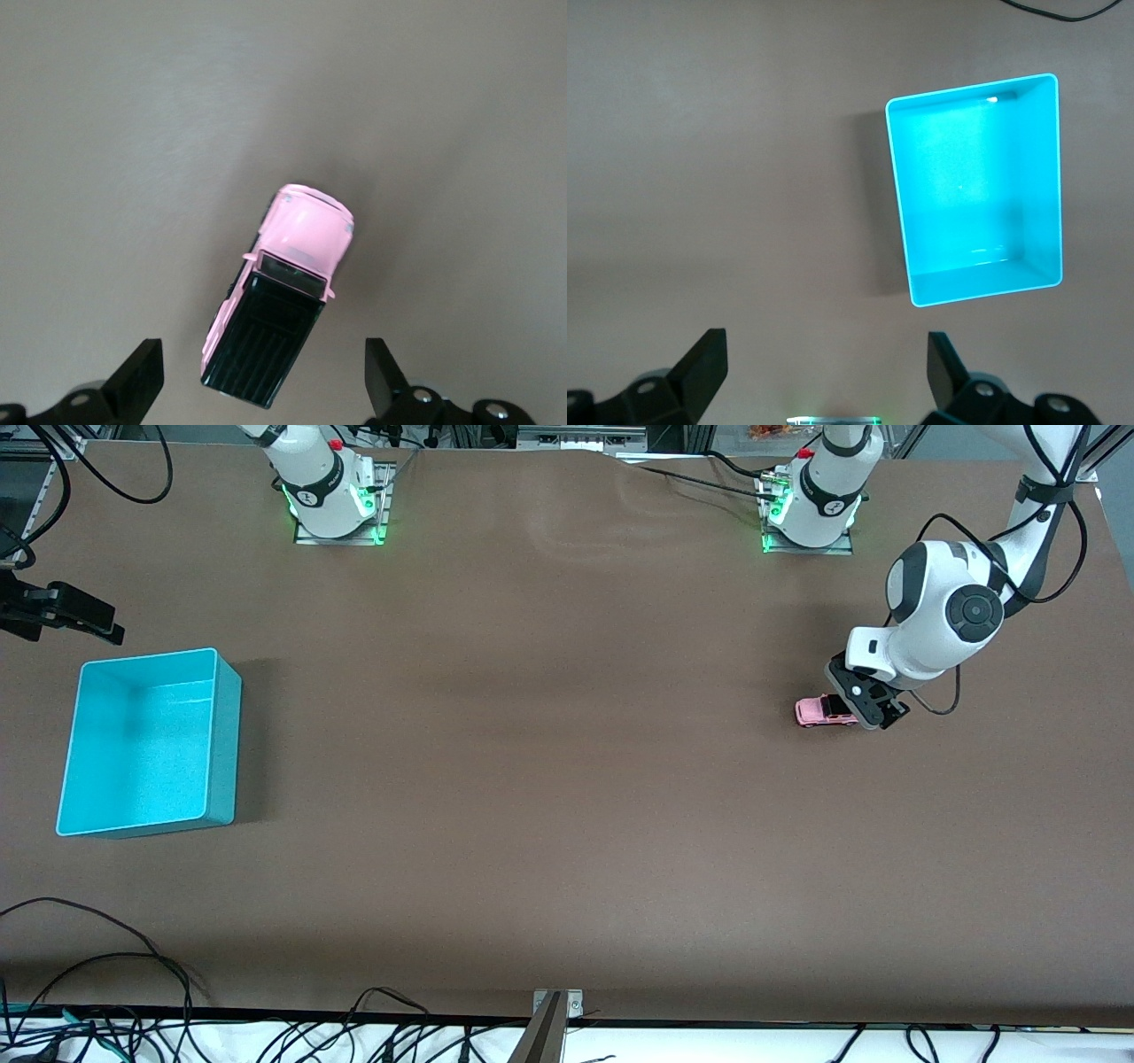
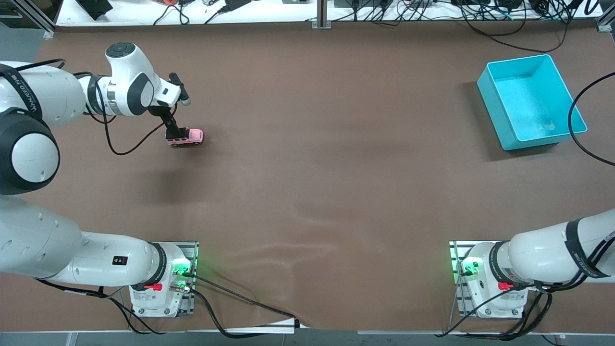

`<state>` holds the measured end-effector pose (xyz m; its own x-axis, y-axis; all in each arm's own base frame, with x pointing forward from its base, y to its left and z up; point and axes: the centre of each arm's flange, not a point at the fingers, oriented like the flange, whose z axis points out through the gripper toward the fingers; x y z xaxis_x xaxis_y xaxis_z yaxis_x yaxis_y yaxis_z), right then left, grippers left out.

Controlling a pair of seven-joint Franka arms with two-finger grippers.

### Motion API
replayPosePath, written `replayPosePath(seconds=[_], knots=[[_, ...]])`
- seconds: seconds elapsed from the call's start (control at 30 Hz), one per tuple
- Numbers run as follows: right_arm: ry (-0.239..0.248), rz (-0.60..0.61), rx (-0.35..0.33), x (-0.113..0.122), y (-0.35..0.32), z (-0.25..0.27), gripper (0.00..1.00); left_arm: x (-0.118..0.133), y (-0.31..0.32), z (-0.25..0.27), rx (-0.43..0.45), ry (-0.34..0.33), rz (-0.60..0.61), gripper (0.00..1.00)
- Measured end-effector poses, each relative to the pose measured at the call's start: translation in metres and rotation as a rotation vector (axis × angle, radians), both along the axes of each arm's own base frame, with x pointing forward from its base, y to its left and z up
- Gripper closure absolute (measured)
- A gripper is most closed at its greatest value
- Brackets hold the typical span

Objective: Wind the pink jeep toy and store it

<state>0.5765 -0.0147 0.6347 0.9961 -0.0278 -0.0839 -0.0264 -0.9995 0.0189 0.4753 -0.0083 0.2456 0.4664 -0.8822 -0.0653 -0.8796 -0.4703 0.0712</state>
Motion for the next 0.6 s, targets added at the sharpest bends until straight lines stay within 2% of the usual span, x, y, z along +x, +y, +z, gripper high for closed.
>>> replayPosePath(seconds=[0.1,0.3,0.6], knots=[[0.001,0.000,0.000,0.000,0.000,-0.001,0.00,0.000,0.000,-0.003,-0.010,-0.001,-0.107,0.00],[0.002,0.000,0.000,0.000,0.000,-0.001,0.00,0.004,0.000,-0.011,-0.022,-0.047,-0.314,0.00],[0.003,0.000,0.000,0.000,0.000,-0.002,0.00,0.004,0.001,-0.035,-0.029,-0.042,-0.443,0.00]])
